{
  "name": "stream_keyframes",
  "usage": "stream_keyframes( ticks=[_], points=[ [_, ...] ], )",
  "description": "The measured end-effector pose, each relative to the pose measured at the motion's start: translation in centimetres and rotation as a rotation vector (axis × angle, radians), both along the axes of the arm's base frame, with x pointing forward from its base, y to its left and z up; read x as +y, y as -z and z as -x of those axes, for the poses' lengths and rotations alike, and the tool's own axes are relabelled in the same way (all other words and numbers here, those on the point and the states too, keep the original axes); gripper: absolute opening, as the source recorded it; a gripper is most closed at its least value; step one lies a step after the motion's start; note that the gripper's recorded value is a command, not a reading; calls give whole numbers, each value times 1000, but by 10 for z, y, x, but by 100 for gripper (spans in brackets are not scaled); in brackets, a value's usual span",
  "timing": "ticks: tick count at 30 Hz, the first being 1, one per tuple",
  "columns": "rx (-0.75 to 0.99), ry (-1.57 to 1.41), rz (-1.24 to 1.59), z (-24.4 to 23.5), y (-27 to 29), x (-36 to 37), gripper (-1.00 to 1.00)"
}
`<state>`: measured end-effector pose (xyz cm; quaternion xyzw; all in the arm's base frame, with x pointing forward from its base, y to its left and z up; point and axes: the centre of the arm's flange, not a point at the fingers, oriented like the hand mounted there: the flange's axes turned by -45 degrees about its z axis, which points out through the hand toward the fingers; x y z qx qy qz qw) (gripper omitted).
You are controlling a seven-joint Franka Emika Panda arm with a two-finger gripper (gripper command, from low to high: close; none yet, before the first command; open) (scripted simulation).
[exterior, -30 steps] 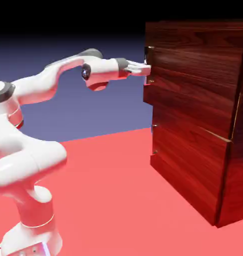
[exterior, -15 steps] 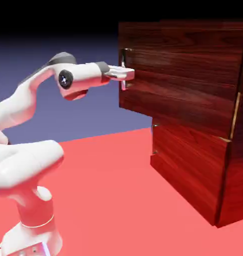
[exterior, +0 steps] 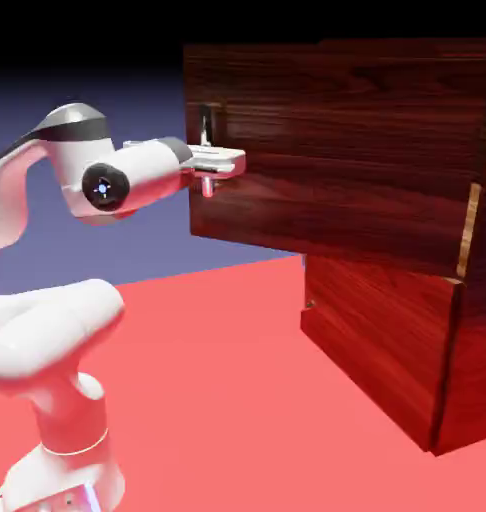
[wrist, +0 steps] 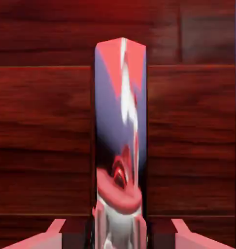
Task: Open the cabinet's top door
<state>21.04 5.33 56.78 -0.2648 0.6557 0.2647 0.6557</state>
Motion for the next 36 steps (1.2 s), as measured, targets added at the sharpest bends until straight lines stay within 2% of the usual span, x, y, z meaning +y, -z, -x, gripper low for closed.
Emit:
stream_keyframes(
  ticks=[19, 36],
  points=[
    [0, -321, 0, 48, 0, -143, -100],
    [0, -652, 0, 48, 0, -298, -100]
  ],
)
